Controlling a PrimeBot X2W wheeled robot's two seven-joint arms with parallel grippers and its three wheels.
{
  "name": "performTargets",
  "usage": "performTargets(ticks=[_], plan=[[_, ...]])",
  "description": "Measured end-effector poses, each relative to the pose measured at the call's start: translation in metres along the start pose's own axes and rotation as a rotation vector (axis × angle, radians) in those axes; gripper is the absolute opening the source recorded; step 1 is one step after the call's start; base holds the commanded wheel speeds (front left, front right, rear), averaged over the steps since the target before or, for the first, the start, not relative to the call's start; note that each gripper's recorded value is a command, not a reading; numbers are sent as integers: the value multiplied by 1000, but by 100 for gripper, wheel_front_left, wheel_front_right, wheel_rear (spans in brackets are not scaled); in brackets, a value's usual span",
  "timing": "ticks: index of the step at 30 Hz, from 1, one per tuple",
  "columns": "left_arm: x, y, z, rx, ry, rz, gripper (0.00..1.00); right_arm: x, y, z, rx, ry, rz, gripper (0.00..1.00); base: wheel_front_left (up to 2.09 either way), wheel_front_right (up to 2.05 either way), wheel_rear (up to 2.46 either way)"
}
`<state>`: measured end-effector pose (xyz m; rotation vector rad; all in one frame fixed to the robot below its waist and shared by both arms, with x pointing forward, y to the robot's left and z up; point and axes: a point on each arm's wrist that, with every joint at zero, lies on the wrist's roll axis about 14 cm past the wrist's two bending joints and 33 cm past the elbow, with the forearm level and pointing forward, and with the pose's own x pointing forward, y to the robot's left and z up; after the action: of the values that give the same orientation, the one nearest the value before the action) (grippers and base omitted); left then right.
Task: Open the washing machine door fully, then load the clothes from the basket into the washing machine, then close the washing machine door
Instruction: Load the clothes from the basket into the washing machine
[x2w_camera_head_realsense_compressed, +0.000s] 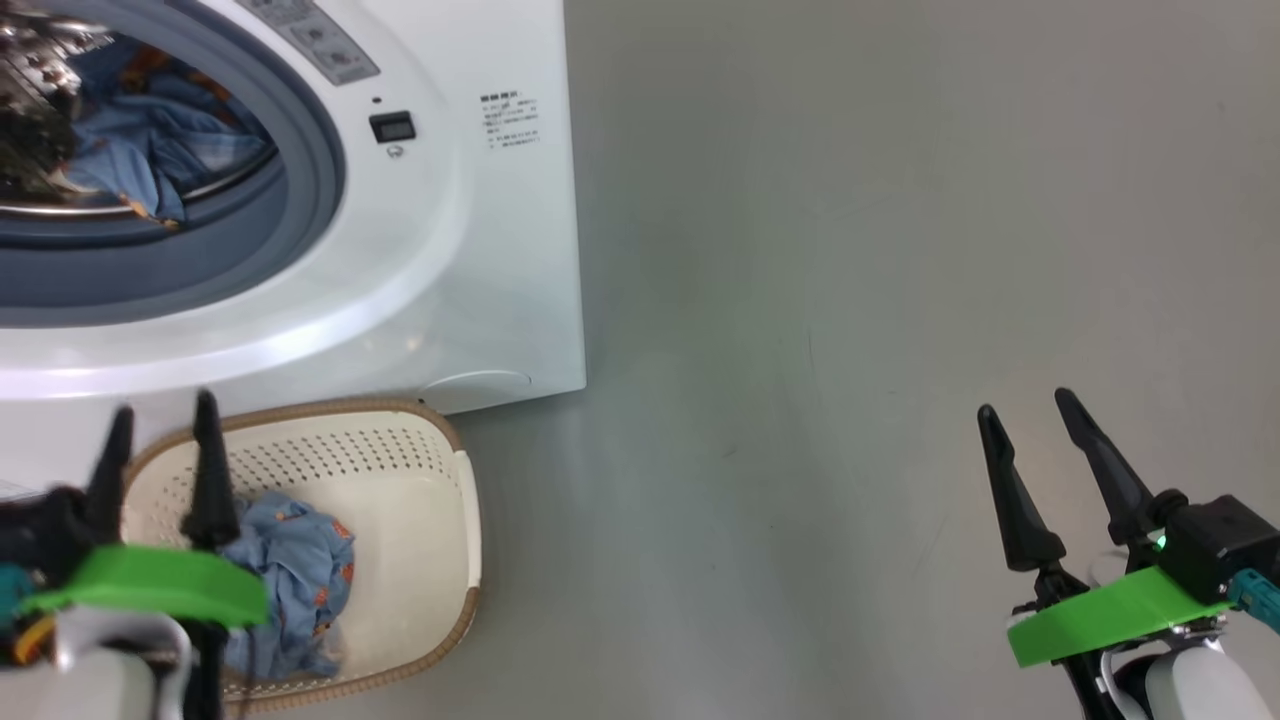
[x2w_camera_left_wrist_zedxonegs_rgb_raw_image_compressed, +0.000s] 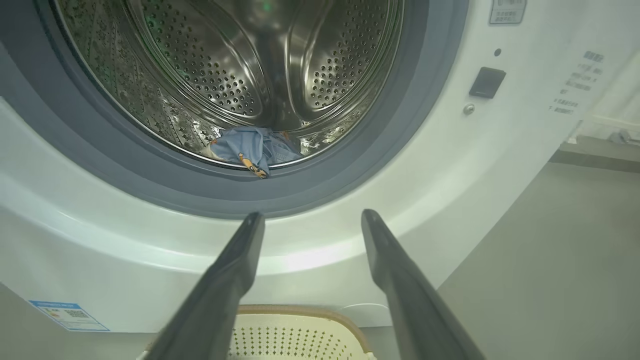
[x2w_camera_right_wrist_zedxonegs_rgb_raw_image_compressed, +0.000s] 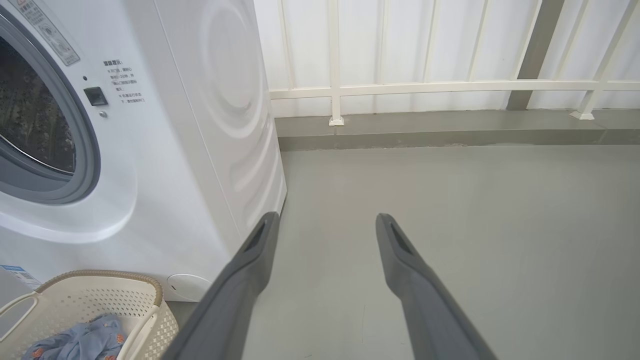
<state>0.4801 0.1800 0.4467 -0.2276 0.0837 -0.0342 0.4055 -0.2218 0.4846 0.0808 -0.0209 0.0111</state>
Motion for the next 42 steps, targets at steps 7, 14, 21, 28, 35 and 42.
performTargets(ticks=[7, 14, 21, 28, 35, 42], plan=[[-26, -8, 2, -87, -29, 53, 100, -2, 3, 5, 3, -13, 6, 100, 0, 0, 0], [-32, -13, -1, -111, -31, 68, 100, -2, 5, 5, 6, -15, 10, 100, 0, 0, 0], [-32, -18, -3, -99, -28, 55, 100, -2, 5, 4, 7, -12, 11, 100, 0, 0, 0], [-32, -15, -5, -94, -27, 62, 100, -2, 5, 2, 7, -5, 11, 100, 0, 0, 0], [-20, -11, -14, -79, -7, 60, 100, -1, 6, -12, 10, 32, 11, 100, 0, 0, 0], [22, -12, -6, -41, -1, 19, 100, -1, -1, -25, 5, 72, -7, 100, 0, 0, 0]])
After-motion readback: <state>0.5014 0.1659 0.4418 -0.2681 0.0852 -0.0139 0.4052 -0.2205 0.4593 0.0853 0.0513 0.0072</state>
